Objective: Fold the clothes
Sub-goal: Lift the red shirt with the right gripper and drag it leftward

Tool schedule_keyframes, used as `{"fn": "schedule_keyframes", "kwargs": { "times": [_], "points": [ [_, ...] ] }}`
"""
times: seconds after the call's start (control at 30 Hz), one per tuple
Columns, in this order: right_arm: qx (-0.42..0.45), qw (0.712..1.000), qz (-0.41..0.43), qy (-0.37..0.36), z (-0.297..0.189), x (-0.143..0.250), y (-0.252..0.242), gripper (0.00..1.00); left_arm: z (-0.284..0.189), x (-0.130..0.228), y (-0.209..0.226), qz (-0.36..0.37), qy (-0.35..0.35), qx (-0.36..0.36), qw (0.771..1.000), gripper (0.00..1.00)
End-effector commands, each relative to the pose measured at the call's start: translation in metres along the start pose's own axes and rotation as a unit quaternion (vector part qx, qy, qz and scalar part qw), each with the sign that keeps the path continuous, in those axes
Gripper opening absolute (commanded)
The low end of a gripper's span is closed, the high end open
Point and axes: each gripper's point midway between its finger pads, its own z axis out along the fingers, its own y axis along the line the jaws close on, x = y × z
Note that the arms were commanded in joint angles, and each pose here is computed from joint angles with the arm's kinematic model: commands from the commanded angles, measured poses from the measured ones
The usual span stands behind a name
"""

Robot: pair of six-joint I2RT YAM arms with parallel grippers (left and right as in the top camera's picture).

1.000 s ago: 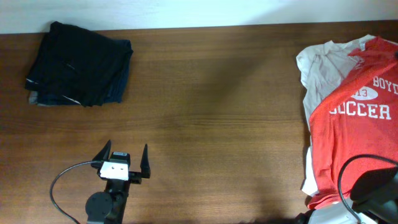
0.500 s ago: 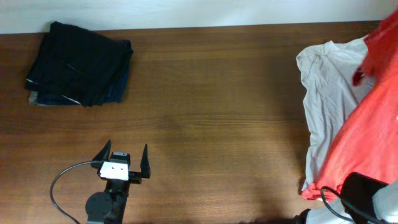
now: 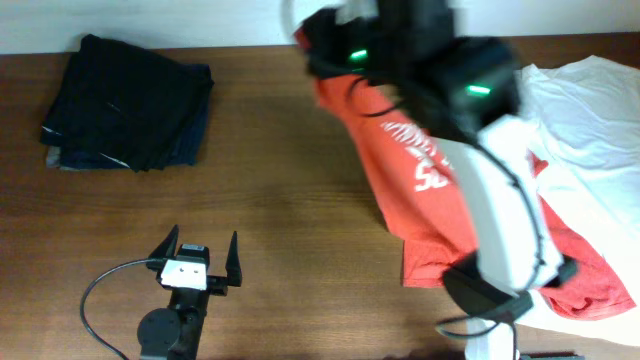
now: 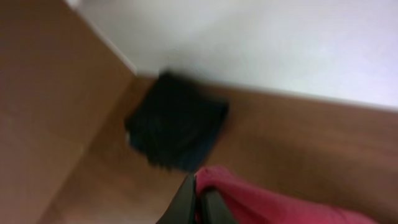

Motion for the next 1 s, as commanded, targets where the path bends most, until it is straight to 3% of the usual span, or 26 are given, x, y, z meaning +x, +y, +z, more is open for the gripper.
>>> {"fn": "schedule_keyframes", "kwargs": {
  "times": [0.0,0.13,0.2,0.27,0.37,0.53,0.6,0.7,0.73,0.8,0.87,0.97],
  "points": [
    [-0.010,0.997,-0.022,0.076,0.055,0.051,0.026,0.04,0.000,0.002,0.000,0.007,0.000,-0.001,1.000,0.99],
    [-0.007,0.982,-0.042,0.182,0.126,0.134,0.044,0.04,0.000,0.002,0.000,0.007,0.000,-0.001,1.000,0.99],
    [-0.012,0.981,-0.048,0.190,0.134,0.145,0.051,0.04,0.000,0.002,0.000,0.007,0.000,-0.001,1.000,0.99],
    [-0.015,0.982,-0.048,0.184,0.134,0.142,0.053,0.04,0.000,-0.008,-0.004,0.007,-0.021,0.012,1.000,0.99],
    [-0.014,0.981,-0.048,0.185,0.133,0.142,0.052,0.04,-0.017,-0.060,-0.036,0.011,-0.075,0.109,0.991,0.99],
    [-0.009,0.982,-0.043,0.183,0.134,0.138,0.045,0.04,-0.043,-0.163,-0.028,0.022,-0.015,0.110,0.994,0.99],
    [0.001,0.986,-0.029,0.167,0.129,0.120,0.027,0.04,-0.035,-0.186,-0.021,0.033,0.027,0.098,0.994,0.99],
    [-0.004,0.997,-0.016,0.076,0.080,0.051,0.011,0.04,-0.032,-0.207,-0.013,0.035,0.008,0.074,0.997,0.99],
    [-0.021,1.000,-0.010,0.011,0.036,0.007,0.010,0.04,-0.032,-0.207,-0.013,0.035,0.007,0.074,0.997,1.00],
    [-0.093,0.995,-0.012,-0.022,-0.002,-0.017,0.028,0.04,-0.030,-0.204,-0.013,0.034,0.014,0.075,0.996,0.99],
    [-0.131,0.991,-0.017,-0.030,-0.019,-0.022,0.044,0.04,-0.015,-0.185,-0.016,0.020,0.059,0.084,0.995,0.99],
    [-0.144,0.989,-0.023,-0.028,-0.018,-0.018,0.057,0.04,0.012,-0.124,-0.019,-0.038,0.196,0.086,0.976,0.99]
  ]
}}
